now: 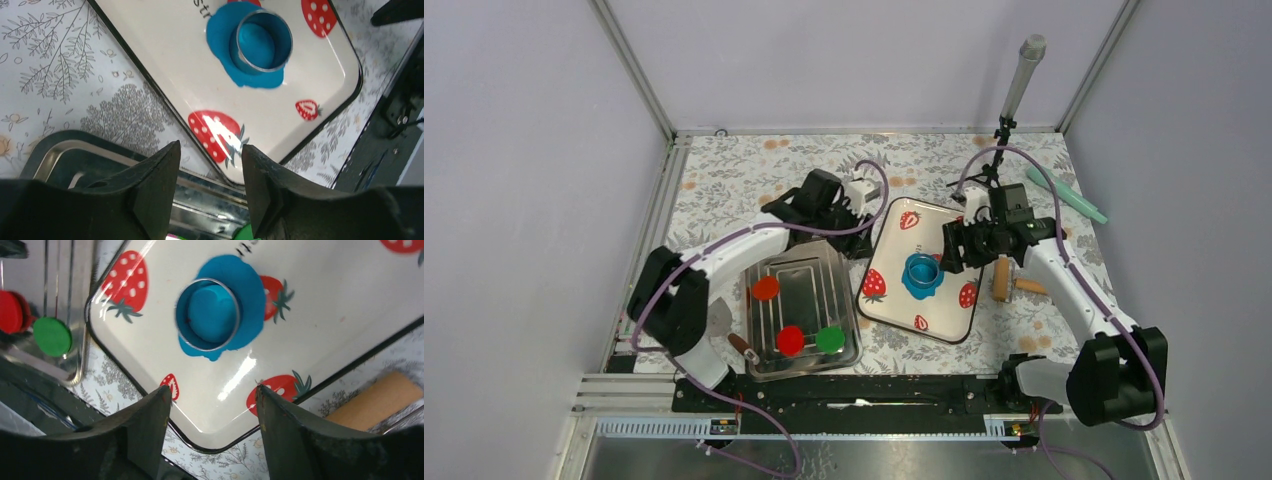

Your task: Roll out the dumpling wrappers from the dough

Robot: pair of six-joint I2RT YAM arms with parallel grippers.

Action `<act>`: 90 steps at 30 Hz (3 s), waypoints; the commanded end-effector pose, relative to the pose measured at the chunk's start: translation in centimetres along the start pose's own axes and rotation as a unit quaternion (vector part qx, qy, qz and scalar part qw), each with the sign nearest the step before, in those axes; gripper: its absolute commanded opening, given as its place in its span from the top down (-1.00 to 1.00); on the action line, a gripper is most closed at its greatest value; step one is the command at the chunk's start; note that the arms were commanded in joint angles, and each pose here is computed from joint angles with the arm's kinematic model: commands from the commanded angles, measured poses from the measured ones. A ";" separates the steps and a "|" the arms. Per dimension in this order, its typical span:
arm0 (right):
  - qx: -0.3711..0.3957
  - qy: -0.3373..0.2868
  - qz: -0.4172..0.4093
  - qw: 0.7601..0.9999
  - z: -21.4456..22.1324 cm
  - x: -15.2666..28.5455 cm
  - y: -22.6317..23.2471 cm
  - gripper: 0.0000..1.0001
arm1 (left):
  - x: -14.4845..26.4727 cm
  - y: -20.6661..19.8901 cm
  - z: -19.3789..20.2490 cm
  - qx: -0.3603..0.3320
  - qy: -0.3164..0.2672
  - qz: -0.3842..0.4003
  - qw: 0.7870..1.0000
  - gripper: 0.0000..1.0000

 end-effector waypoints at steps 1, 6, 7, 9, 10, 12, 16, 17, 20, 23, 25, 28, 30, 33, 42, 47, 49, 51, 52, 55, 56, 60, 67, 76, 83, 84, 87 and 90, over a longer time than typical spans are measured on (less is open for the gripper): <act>-0.116 0.007 0.011 0.993 1.5 -0.9 -1.6 -0.29 | -1.3 -0.1 -3.7 0.052 -0.031 0.004 0.998 -0.08; 0.009 -0.008 -0.075 0.997 -0.6 0.1 -0.4 -0.09 | -2.9 -0.8 -5.9 0.061 -0.049 0.034 0.996 -0.06; 0.067 -0.015 -0.085 0.994 -1.0 0.6 -0.3 -0.12 | -3.3 -0.9 -6.2 0.074 -0.045 0.040 0.995 -0.06; 0.190 -0.044 -0.077 0.978 -1.0 1.1 -0.7 -0.27 | -4.5 -0.8 -6.2 0.102 -0.029 0.045 0.993 -0.06; 0.259 -0.057 -0.067 0.962 -0.3 0.7 -1.2 -0.40 | -5.0 -0.9 -6.3 0.111 -0.025 0.043 0.993 -0.07; 0.342 -0.090 -0.043 0.934 1.2 -0.8 -1.9 -0.66 | -6.0 -1.1 -6.3 0.120 -0.017 0.042 0.992 -0.07; 0.431 -0.139 -0.039 0.891 3.6 -3.3 -1.7 -0.98 | -7.3 -1.8 -6.6 0.122 -0.017 0.048 0.991 -0.08; 0.437 -0.157 -0.033 0.885 3.5 -3.7 -1.7 -0.99 | -7.6 -1.9 -6.8 0.124 -0.019 0.050 0.991 -0.08; 0.437 -0.186 -0.039 0.879 3.8 -4.4 -1.2 -0.99 | -8.3 -2.3 -7.0 0.131 -0.024 0.064 0.989 -0.09; 0.413 -0.180 -0.061 0.891 4.0 -5.1 -1.0 -0.99 | -9.2 -2.6 -7.0 0.135 -0.025 0.071 0.988 -0.09; 0.410 -0.176 -0.065 0.892 4.1 -5.4 -1.1 -0.99 | -9.8 -3.1 -6.9 0.134 -0.023 0.075 0.988 -0.09; 0.416 -0.185 -0.056 0.889 3.2 -5.8 -1.6 -0.99 | -11.2 -3.4 -6.4 0.140 -0.014 0.070 0.987 -0.09; 0.419 -0.181 -0.059 0.888 3.1 -6.0 -1.8 -0.99 | -11.9 -3.4 -6.1 0.144 -0.012 0.061 0.988 -0.08; 0.425 -0.172 -0.049 0.888 2.9 -6.5 -2.5 -0.96 | -12.3 -3.4 -6.0 0.153 -0.011 0.055 0.987 -0.06; 0.444 -0.163 -0.049 0.880 2.6 -7.4 -3.2 -0.86 | -12.4 -3.5 -5.8 0.165 -0.007 0.072 0.984 -0.04; 0.447 -0.153 -0.045 0.880 2.3 -8.0 -3.8 -0.81 | -13.5 -3.4 -5.2 0.163 0.005 0.064 0.985 0.04; 0.450 -0.149 -0.047 0.879 2.2 -8.2 -3.9 -0.79 | -13.7 -3.3 -4.8 0.159 0.010 0.057 0.986 0.07; 0.453 -0.146 -0.049 0.878 2.1 -8.4 -4.0 -0.78 | -13.9 -3.3 -4.6 0.149 0.015 0.052 0.987 0.08; 0.454 -0.145 -0.050 0.877 2.1 -8.4 -4.0 -0.78 | -13.9 -3.3 -4.4 0.146 0.017 0.048 0.988 0.10; 0.464 -0.142 -0.058 0.872 2.1 -8.6 -4.0 -0.76 | -14.2 -3.1 -3.7 0.139 0.030 0.030 0.989 0.22; 0.467 -0.141 -0.062 0.871 2.3 -8.7 -3.9 -0.75 | -14.3 -2.9 -3.6 0.138 0.033 0.023 0.990 0.25; 0.486 -0.132 -0.069 0.861 2.8 -9.0 -3.8 -0.74 | -14.7 -2.7 -2.6 0.137 0.047 0.013 0.989 0.36; 0.493 -0.123 -0.066 0.859 2.9 -9.2 -4.1 -0.71 | -15.0 -2.8 -2.0 0.121 0.053 0.005 0.991 0.68; 0.492 -0.108 -0.045 0.863 2.9 -9.8 -5.1 -0.67 | -15.4 -2.5 -1.2 0.112 0.065 -0.006 0.992 0.89; 0.486 -0.103 -0.038 0.867 2.6 -10.0 -5.5 -0.66 | -15.6 -2.4 -0.9 0.111 0.070 -0.007 0.991 1.00; 0.482 -0.105 -0.037 0.869 2.3 -9.9 -5.5 -0.66 | -15.6 -2.4 -0.9 0.112 0.071 -0.008 0.991 1.00; 0.474 -0.099 -0.058 0.873 2.7 -9.4 -4.8 -0.69 | -15.6 -2.4 -0.7 0.114 0.072 -0.006 0.991 1.00; 0.485 -0.094 -0.077 0.866 3.8 -9.2 -4.1 -0.76 | -15.6 -2.4 -0.7 0.114 0.072 -0.007 0.991 1.00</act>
Point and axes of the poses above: each gripper's point midway between its finger pads, its own x axis back along the fingers, its own y axis along the line the jaws close on, z = x × y, the point moved 1 cm from there along x, back along the fingers, and after that the axes turned 3 degrees about x, right-handed, at the moved point
